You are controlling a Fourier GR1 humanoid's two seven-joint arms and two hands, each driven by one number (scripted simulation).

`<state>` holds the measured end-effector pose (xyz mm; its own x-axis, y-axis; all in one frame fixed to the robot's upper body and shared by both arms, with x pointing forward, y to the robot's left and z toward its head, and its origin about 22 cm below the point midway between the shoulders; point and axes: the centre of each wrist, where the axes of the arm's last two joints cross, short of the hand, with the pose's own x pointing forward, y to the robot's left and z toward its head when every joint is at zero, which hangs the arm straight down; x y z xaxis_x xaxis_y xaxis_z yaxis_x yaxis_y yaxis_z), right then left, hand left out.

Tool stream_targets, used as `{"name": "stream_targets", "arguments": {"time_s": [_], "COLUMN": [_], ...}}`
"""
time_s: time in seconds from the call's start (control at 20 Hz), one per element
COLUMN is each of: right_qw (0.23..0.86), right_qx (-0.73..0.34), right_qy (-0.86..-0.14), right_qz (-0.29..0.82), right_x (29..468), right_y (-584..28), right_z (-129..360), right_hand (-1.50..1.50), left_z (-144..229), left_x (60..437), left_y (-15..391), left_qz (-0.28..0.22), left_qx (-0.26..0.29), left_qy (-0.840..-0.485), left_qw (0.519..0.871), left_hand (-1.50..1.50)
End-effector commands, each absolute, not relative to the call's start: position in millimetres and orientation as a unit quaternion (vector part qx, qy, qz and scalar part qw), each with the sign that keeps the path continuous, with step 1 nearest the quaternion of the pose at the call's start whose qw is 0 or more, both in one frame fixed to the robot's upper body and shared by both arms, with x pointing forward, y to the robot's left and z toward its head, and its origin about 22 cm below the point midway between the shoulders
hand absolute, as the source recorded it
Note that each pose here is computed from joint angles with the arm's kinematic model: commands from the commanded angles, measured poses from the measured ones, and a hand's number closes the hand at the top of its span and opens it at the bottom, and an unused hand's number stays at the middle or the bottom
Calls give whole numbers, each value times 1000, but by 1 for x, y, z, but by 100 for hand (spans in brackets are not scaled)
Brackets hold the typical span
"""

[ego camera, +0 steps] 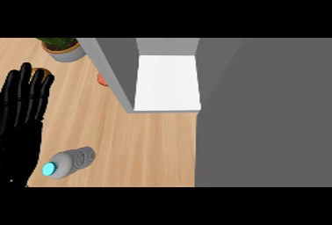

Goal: Pick up the bottled water, place it into the cabinet and close the cabinet

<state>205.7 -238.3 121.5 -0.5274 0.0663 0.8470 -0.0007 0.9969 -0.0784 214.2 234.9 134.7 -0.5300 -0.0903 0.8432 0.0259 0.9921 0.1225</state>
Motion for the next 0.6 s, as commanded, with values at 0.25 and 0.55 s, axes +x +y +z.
{"name": "stream_targets", "arguments": {"time_s": [0.25, 0.55], "right_qw": [510, 550], "right_qx": [-34, 113], "right_qy": [-859, -823], "right_qz": [16, 84], "right_x": [164, 141], "right_y": [-253, -238], "right_z": [121, 133], "right_hand": [-150, -150], "left_z": [122, 104], "left_x": [166, 119], "left_y": [300, 303], "left_qz": [-43, 24], "left_qx": [-13, -84], "left_qy": [-913, -862], "left_qw": [405, 499], "left_hand": [-150, -150]}}
